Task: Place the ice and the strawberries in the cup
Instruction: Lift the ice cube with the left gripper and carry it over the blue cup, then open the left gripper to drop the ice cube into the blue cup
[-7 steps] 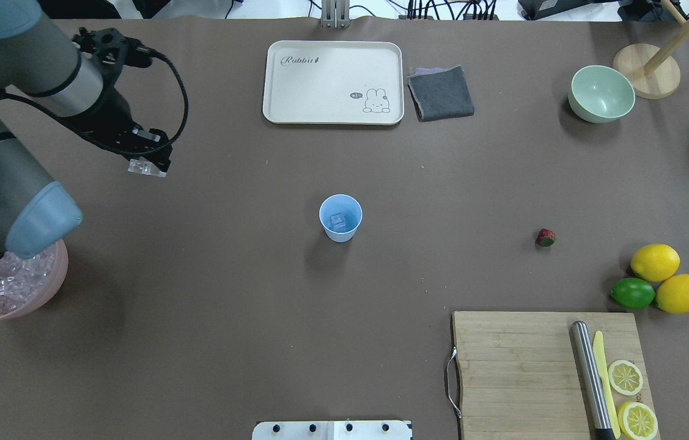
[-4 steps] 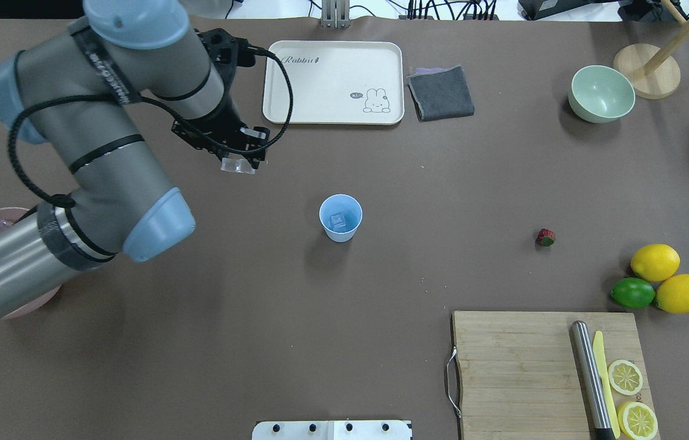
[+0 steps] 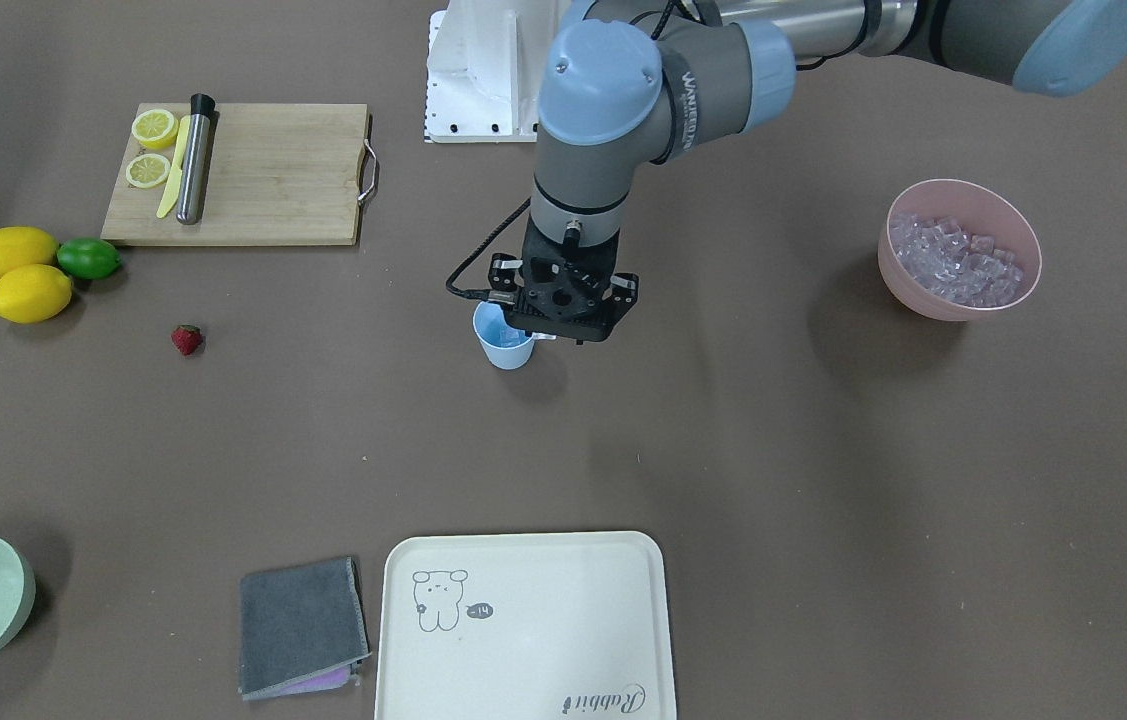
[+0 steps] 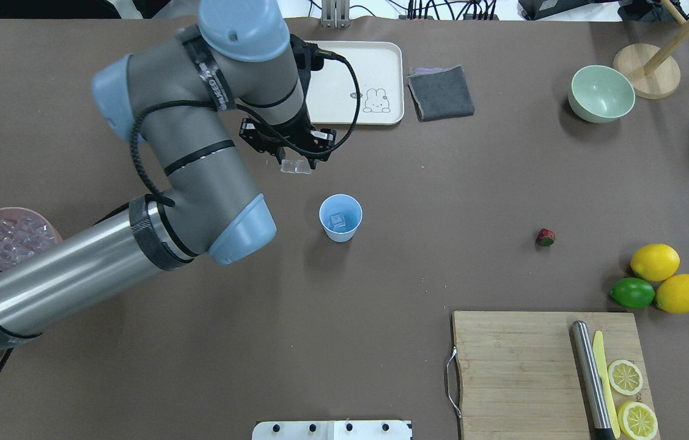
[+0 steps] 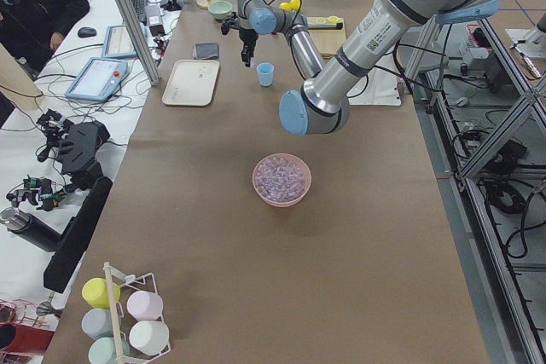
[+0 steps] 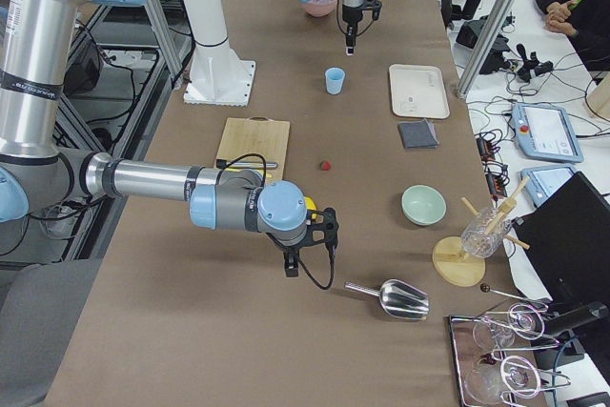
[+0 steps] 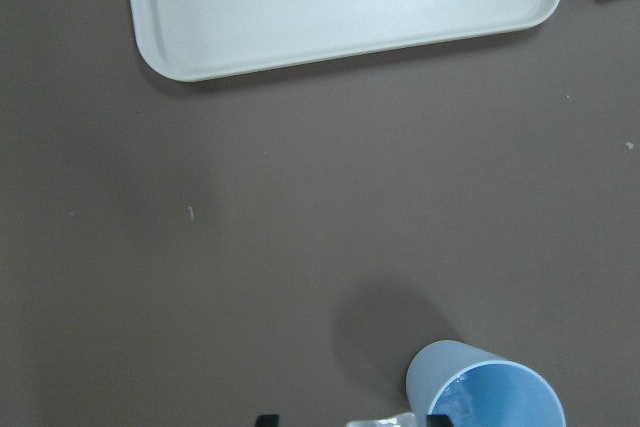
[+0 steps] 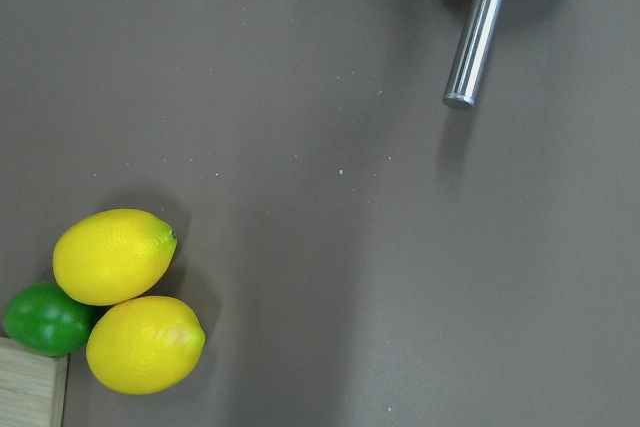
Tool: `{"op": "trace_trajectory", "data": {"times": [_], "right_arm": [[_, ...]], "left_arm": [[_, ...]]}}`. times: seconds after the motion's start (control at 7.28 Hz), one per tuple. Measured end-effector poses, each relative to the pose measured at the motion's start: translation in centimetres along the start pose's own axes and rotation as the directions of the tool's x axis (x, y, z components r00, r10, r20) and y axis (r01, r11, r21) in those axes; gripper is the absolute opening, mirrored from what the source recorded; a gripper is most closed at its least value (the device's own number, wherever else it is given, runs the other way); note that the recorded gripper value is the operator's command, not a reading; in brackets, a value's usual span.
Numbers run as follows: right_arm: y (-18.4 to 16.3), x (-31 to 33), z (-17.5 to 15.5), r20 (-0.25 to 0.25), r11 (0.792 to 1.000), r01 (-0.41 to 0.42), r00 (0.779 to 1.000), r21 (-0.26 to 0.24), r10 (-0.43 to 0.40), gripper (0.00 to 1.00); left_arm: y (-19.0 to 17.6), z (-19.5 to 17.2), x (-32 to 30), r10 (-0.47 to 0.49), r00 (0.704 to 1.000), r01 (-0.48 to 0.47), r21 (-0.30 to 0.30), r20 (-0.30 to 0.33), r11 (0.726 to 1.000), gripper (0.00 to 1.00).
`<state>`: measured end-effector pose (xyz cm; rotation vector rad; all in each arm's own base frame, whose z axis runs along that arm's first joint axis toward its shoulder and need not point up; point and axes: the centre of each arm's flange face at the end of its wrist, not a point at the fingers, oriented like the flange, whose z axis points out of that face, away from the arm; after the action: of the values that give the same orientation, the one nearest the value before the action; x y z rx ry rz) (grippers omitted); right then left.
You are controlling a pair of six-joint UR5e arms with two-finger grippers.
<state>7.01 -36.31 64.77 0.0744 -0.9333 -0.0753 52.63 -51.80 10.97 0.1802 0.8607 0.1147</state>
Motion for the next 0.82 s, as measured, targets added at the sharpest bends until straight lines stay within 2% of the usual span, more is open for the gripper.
{"op": "trace_trajectory", "data": {"times": [0.55, 0.69, 0.82], "right_arm": [[0.2, 0.1, 0.1, 0.003, 1.0, -0.007, 1.0, -0.005, 0.007, 1.0], [0.2, 0.2, 0.2, 0.004, 1.0, -0.008, 1.0, -0.006, 0.008, 1.0], [0.3, 0.2, 0.2, 0.004, 1.0, -0.009, 1.0, -0.006, 0.009, 1.0]], "left_arm": [[3.0, 3.3, 3.6, -0.002, 1.0, 0.002, 0.013, 0.011, 1.0, 0.0], [3.6, 3.7, 3.9, -0.007, 1.0, 0.007, 0.011, 0.013, 1.0, 0.12], [4.1, 4.1, 4.0, -0.009, 1.0, 0.009, 0.014, 0.019, 1.0, 0.4]]}}
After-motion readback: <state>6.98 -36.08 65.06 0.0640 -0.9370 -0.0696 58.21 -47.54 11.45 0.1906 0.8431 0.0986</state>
